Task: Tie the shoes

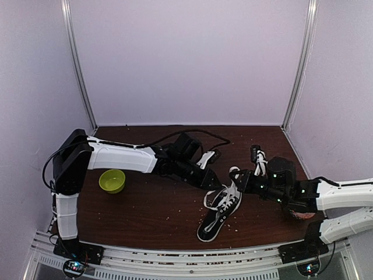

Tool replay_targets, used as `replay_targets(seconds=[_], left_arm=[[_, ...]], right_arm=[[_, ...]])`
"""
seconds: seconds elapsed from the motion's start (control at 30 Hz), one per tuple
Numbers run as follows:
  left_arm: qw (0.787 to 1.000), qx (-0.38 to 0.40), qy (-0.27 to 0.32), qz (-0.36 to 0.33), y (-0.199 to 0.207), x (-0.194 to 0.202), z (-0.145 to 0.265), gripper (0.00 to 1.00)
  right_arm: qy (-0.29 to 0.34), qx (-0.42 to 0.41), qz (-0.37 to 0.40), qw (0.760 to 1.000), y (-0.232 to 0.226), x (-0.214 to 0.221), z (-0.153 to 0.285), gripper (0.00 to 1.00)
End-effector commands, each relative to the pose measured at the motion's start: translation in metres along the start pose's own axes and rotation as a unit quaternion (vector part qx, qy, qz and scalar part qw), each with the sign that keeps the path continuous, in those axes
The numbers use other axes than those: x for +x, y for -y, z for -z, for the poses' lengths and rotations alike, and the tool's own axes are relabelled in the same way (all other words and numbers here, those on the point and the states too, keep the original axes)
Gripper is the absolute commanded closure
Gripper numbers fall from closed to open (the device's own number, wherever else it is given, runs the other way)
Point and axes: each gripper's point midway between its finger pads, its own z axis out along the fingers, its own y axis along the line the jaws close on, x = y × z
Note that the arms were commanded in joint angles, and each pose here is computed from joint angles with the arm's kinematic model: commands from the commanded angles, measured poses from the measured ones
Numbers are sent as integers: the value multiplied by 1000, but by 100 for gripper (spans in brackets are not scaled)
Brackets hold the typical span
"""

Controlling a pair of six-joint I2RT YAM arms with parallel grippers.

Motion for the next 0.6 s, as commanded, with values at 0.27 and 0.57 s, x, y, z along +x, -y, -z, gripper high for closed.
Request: replay_targets(seconds=[0.27, 0.57], left_arm=[[995, -100, 3, -18, -49, 14, 18, 30], [996, -70, -13, 63, -54, 27, -3, 36]], right_arm=[[43, 13, -25, 999, 4, -16, 1, 100], [39, 13, -23, 999, 3, -15, -2, 100]])
